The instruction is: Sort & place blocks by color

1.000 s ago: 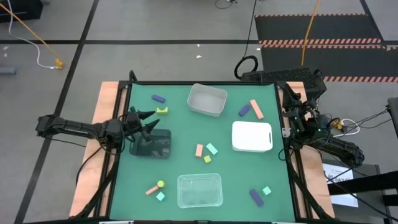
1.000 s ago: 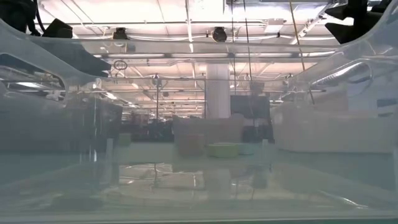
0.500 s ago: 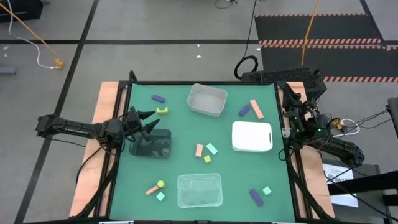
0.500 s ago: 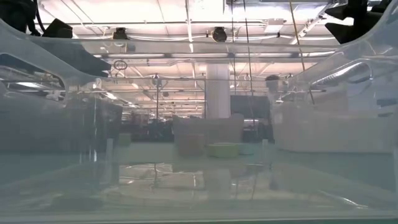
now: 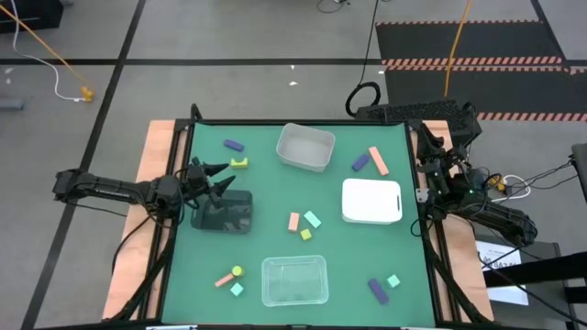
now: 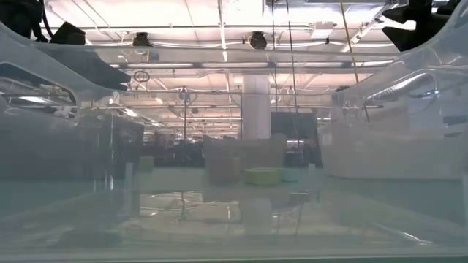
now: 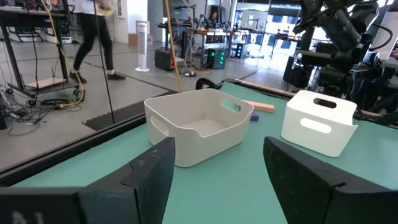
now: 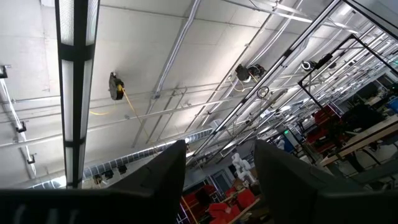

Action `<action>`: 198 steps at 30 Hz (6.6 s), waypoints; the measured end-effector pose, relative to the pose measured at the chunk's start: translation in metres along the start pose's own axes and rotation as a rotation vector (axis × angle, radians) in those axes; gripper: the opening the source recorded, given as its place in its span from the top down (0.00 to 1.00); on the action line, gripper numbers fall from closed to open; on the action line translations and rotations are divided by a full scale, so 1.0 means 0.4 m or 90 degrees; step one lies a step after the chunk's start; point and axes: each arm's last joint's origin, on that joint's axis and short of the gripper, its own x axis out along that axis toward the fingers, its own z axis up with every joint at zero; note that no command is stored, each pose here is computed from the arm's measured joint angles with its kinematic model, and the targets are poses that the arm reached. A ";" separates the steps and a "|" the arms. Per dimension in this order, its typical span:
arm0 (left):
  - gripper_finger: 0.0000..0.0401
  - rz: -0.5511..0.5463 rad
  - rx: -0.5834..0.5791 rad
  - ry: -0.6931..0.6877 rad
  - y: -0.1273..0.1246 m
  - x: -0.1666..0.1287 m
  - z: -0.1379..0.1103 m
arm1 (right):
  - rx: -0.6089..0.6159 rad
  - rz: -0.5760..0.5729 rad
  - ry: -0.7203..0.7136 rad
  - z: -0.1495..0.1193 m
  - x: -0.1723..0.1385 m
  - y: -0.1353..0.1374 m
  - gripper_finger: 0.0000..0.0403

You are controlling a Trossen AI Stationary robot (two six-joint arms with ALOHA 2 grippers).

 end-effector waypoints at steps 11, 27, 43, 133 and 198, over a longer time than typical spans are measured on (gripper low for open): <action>0.39 0.000 0.000 0.000 0.000 0.000 0.000 | 0.000 0.000 0.000 0.000 0.000 0.000 0.55; 0.39 0.000 0.000 0.000 0.000 0.000 0.000 | 0.000 0.000 0.000 0.000 0.000 0.000 0.55; 0.39 -0.004 -0.057 -0.085 -0.002 -0.002 0.037 | 0.000 0.000 0.000 0.000 0.000 0.000 0.55; 0.39 0.078 0.155 0.874 0.213 0.447 0.047 | 0.000 0.000 0.000 0.000 0.000 0.000 0.55; 0.69 0.021 -0.117 0.294 0.155 0.429 0.326 | 0.055 0.003 -0.008 0.003 0.000 0.001 0.55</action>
